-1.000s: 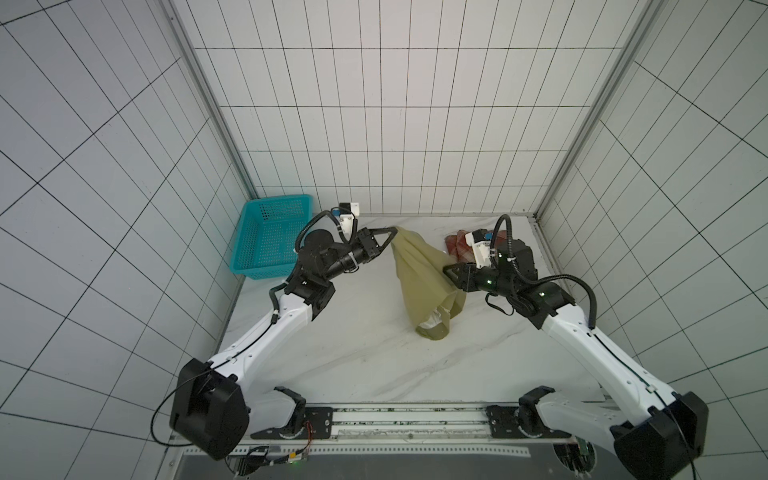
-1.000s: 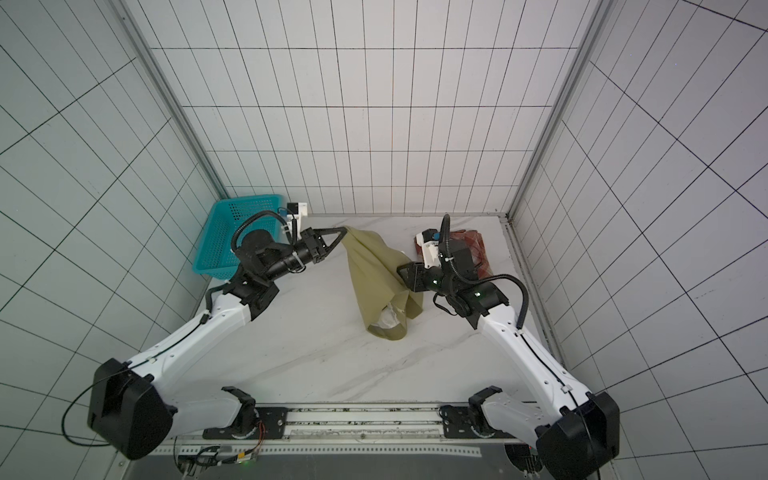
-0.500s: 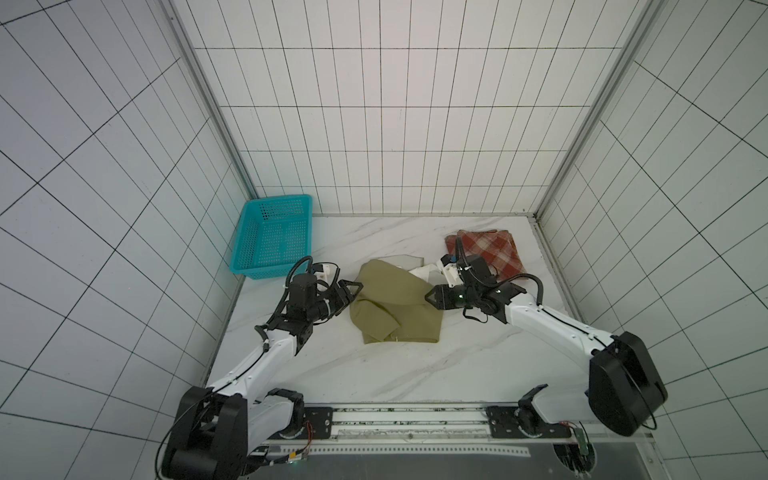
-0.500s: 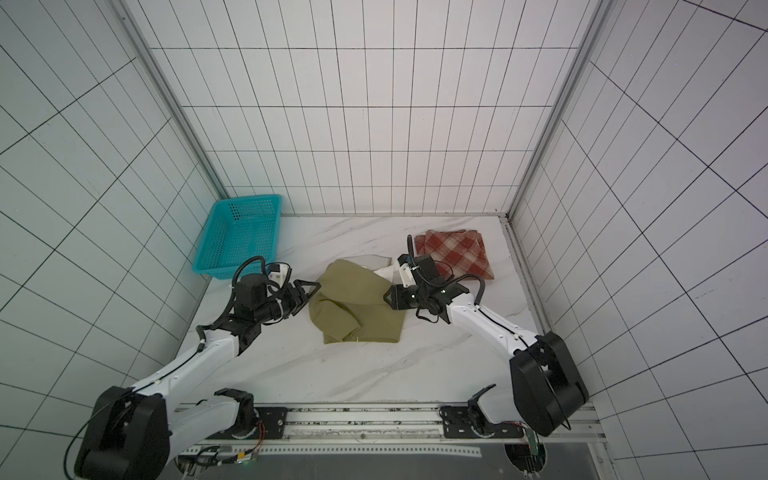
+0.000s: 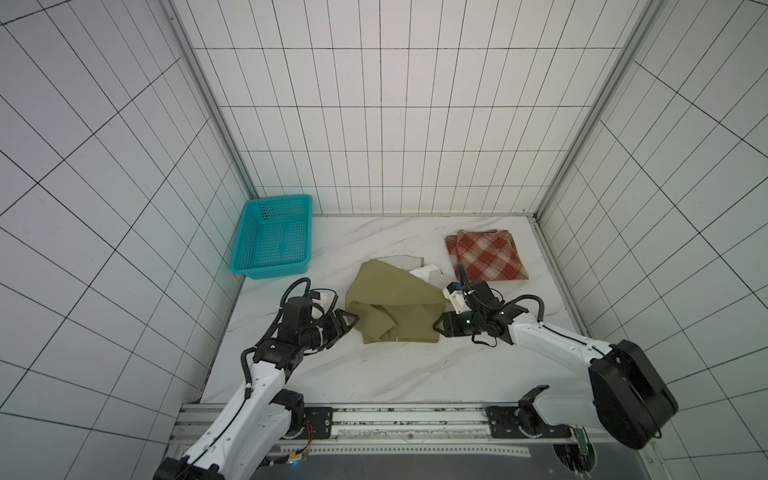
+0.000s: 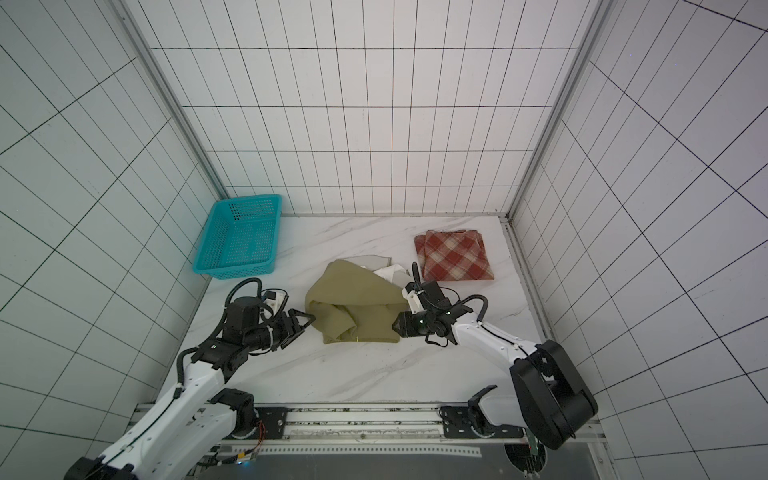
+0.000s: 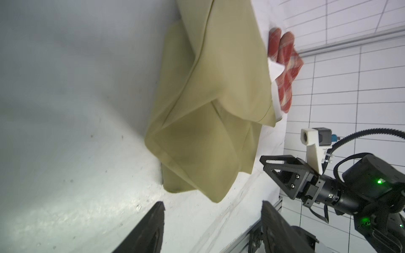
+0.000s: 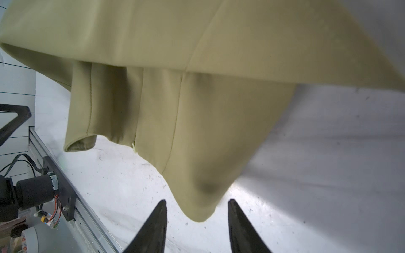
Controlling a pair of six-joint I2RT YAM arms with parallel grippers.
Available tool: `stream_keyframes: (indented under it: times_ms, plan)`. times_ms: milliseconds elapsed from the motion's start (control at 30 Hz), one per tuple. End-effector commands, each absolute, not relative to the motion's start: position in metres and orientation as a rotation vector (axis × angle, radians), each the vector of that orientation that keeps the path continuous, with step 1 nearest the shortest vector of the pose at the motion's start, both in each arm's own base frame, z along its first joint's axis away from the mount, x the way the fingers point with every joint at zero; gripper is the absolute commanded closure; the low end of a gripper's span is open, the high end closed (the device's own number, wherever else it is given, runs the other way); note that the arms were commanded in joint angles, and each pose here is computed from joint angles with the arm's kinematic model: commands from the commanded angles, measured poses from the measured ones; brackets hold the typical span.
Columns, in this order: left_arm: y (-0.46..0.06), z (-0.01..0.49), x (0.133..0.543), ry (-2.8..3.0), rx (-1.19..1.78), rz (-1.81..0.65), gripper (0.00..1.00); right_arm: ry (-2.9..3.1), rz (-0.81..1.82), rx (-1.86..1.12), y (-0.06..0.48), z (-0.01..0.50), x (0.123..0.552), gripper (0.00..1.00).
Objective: Fold and stack skirts
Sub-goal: Place the skirt at the center of the table.
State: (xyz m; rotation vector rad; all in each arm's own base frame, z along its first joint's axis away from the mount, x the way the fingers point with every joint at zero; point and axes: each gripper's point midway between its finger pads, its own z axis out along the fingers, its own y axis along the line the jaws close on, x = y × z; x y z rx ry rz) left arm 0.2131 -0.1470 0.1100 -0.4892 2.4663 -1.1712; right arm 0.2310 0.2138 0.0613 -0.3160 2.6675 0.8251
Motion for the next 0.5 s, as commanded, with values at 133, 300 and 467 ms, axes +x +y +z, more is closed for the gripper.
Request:
stream_keyframes:
  times_ms: [133,300,467]
  plan:
    - [-0.180,0.091,0.196,2.592,-0.428,-1.225,0.32,2.706,0.871,-0.305,0.211,0.041,0.211,0.53]
    - [-0.200,0.087,0.205,2.587,-0.405,-1.247,0.33,2.694,0.874,-0.290,0.212,0.039,0.214,0.53]
    - [-0.204,0.086,0.220,2.572,-0.384,-1.217,0.45,2.679,0.900,-0.305,0.215,0.034,0.213,0.53]
